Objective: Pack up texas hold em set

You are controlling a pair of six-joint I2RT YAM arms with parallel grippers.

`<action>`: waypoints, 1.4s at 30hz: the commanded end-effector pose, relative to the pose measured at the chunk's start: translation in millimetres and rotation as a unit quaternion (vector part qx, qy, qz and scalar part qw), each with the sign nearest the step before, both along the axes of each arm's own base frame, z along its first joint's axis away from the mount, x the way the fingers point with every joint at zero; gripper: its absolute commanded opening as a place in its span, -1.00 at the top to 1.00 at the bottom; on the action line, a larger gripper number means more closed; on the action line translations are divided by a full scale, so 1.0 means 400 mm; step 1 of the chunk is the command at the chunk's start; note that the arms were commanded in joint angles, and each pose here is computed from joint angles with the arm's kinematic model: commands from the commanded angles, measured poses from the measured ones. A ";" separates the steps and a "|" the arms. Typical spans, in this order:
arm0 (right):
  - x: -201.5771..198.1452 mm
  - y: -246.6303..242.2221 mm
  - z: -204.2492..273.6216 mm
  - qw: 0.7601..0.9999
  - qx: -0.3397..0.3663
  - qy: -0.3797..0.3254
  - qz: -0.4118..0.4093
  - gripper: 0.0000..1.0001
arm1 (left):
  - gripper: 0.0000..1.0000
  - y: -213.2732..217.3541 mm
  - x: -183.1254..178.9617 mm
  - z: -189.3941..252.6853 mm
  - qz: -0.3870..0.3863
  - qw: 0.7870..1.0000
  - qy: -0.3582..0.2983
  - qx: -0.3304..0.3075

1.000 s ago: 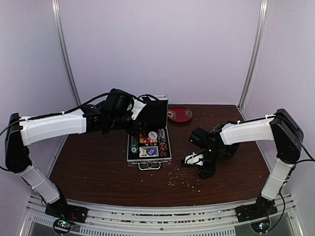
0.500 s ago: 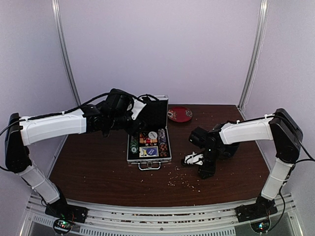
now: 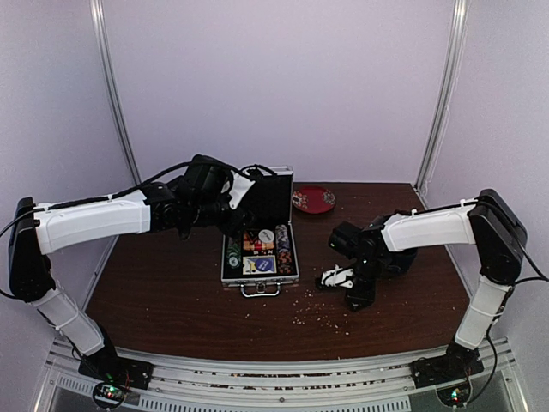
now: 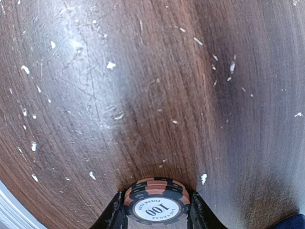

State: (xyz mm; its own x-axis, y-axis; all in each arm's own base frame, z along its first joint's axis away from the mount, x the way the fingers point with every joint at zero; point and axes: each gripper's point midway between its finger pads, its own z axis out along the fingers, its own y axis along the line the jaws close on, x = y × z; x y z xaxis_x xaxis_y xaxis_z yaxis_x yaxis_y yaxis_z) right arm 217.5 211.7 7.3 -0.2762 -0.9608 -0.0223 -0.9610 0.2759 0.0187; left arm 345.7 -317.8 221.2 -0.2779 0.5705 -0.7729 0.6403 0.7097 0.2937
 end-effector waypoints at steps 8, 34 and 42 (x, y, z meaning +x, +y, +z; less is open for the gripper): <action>0.036 0.082 0.047 0.999 0.045 0.002 -0.004 0.51 | -0.45 -0.001 0.022 0.049 0.008 1.000 -0.025 -0.012; 0.218 0.349 0.201 0.979 0.174 -0.105 0.010 0.51 | -0.45 0.046 0.031 0.108 0.047 0.997 -0.065 -0.019; 0.250 0.394 0.195 0.975 0.188 -0.116 0.004 0.50 | -0.46 0.046 0.031 0.108 0.047 0.997 -0.065 -0.018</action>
